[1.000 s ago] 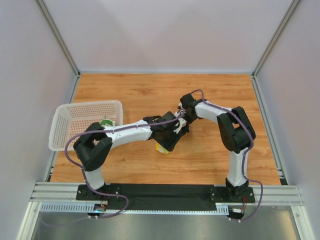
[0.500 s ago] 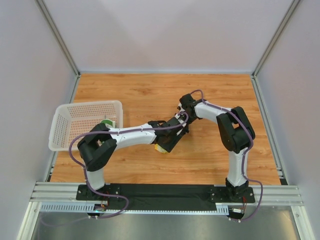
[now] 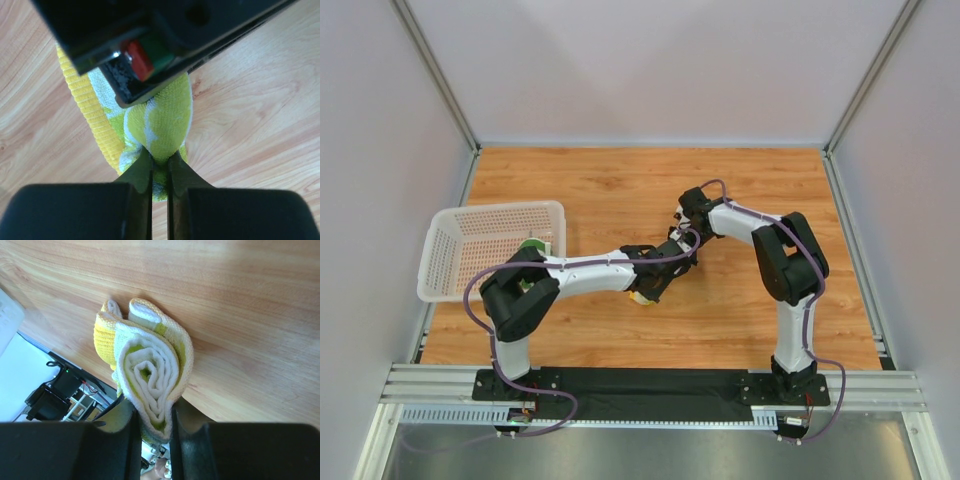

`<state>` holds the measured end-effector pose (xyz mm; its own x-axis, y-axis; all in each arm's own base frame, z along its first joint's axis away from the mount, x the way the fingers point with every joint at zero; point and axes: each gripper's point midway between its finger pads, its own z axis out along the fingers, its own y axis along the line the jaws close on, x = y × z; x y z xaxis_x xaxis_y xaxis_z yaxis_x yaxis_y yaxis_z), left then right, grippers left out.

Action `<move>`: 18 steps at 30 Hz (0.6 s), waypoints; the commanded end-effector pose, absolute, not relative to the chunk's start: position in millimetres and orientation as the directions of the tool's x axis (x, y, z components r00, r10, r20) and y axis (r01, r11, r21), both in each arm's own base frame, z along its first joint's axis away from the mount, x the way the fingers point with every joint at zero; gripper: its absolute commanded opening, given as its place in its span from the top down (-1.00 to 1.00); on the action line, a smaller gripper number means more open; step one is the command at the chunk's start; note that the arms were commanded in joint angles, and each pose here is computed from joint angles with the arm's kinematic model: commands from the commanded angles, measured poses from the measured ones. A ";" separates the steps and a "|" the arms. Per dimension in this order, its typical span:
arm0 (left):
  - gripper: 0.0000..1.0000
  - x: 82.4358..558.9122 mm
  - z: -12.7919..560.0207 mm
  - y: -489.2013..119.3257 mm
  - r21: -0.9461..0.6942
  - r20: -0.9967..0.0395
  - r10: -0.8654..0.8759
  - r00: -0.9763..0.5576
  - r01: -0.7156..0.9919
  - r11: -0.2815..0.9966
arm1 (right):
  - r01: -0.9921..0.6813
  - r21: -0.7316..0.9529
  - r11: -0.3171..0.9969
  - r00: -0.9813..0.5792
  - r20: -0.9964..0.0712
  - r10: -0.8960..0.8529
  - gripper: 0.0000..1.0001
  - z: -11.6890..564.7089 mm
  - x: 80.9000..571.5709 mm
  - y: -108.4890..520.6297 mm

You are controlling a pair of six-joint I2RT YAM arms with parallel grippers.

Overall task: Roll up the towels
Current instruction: Roll the towel

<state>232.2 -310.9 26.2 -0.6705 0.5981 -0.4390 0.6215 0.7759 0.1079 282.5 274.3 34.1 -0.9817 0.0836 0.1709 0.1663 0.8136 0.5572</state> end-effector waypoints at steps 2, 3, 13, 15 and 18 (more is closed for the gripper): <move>1.00 210.8 2.0 -279.2 0.129 -0.290 0.656 -0.697 0.650 0.748 | 0.192 0.557 0.808 -0.974 0.207 0.089 0.86 38.9 282.2 270.3; 1.00 209.2 4.0 -281.9 0.115 -0.292 0.658 -0.694 0.657 0.745 | 0.205 0.552 0.809 -0.972 0.209 0.103 0.72 37.5 285.5 264.4; 1.00 193.4 20.3 -299.0 -0.138 -0.315 0.624 -0.715 0.685 0.715 | 0.310 0.467 0.828 -0.948 0.215 0.233 0.32 28.7 312.5 203.6; 1.00 194.3 18.9 -299.6 -0.171 -0.306 0.609 -0.731 0.672 0.721 | 0.328 0.455 0.828 -0.943 0.213 0.257 0.22 27.5 314.9 194.3; 1.00 191.3 19.8 -304.2 -0.244 -0.290 0.583 -0.759 0.647 0.722 | 0.356 0.446 0.821 -0.933 0.209 0.292 0.13 28.6 319.7 181.0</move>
